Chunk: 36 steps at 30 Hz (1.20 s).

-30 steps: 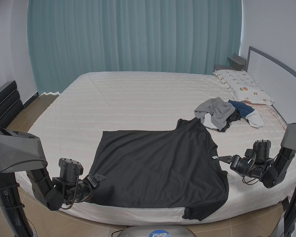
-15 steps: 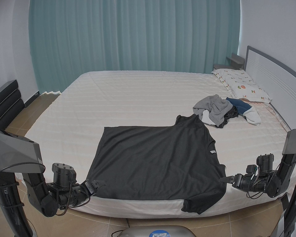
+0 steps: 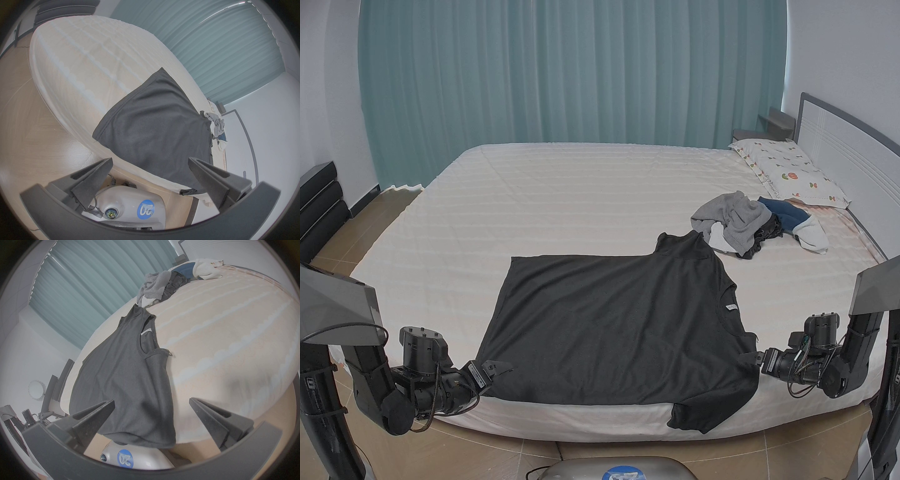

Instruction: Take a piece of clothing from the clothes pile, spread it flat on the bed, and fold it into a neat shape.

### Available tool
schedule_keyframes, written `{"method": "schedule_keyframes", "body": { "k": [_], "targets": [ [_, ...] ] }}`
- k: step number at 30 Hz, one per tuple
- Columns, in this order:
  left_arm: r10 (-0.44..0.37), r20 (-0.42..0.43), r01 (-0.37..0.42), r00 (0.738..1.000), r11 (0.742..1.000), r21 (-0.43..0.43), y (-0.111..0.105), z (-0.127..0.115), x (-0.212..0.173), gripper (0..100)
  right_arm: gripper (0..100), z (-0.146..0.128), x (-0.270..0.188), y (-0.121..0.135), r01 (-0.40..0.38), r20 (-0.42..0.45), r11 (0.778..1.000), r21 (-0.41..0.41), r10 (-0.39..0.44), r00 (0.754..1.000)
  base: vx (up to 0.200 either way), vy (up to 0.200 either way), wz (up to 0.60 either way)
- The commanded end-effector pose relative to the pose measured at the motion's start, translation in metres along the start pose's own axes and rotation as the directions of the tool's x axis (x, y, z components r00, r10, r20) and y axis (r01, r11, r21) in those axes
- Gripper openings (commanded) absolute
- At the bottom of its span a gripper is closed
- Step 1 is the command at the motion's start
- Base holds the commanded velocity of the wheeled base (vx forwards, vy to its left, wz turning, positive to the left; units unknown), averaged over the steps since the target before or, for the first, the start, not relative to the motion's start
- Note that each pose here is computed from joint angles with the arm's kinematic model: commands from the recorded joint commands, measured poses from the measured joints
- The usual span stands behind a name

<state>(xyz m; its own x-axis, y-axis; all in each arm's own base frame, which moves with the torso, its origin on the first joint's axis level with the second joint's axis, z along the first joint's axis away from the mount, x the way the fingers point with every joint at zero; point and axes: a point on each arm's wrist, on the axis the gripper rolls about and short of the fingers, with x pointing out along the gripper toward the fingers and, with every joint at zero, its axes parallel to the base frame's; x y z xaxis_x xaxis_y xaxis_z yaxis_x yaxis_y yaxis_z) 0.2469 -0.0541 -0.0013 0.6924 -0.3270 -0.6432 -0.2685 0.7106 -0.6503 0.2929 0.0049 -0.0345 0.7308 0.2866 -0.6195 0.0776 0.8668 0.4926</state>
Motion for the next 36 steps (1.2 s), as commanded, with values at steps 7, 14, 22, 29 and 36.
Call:
{"method": "schedule_keyframes", "body": {
  "k": [7,14,22,29,36],
  "targets": [
    [-0.004,0.021,0.004,1.0,1.0,-0.007,0.0,0.006,0.002,100,0,0.006,0.021,-0.001,-0.011,0.011,1.0,-0.008,0.011,1.0,0.0,0.0,0.0],
    [0.007,0.028,-0.007,1.0,1.0,-0.011,0.002,0.008,0.006,100,0,0.041,0.035,0.0,-0.009,0.119,1.0,-0.011,0.01,0.993,0.0,0.0,0.0],
    [0.012,0.055,-0.011,0.998,1.0,-0.023,0.004,0.015,0.008,100,0,0.057,0.048,0.001,-0.017,0.161,1.0,-0.02,0.02,0.987,0.0,0.0,0.0],
    [0.014,0.06,-0.012,0.998,1.0,-0.028,0.005,0.016,0.008,100,0,0.066,0.061,0.001,-0.013,0.211,1.0,-0.004,0.013,0.977,0.0,0.0,0.0],
    [0.017,0.057,-0.016,0.998,0.999,-0.029,0.006,0.016,0.01,100,100,0.058,0.055,-0.001,-0.003,0.187,0.999,0.04,-0.005,0.982,0.0,0.0,0.0]
  ]
}}
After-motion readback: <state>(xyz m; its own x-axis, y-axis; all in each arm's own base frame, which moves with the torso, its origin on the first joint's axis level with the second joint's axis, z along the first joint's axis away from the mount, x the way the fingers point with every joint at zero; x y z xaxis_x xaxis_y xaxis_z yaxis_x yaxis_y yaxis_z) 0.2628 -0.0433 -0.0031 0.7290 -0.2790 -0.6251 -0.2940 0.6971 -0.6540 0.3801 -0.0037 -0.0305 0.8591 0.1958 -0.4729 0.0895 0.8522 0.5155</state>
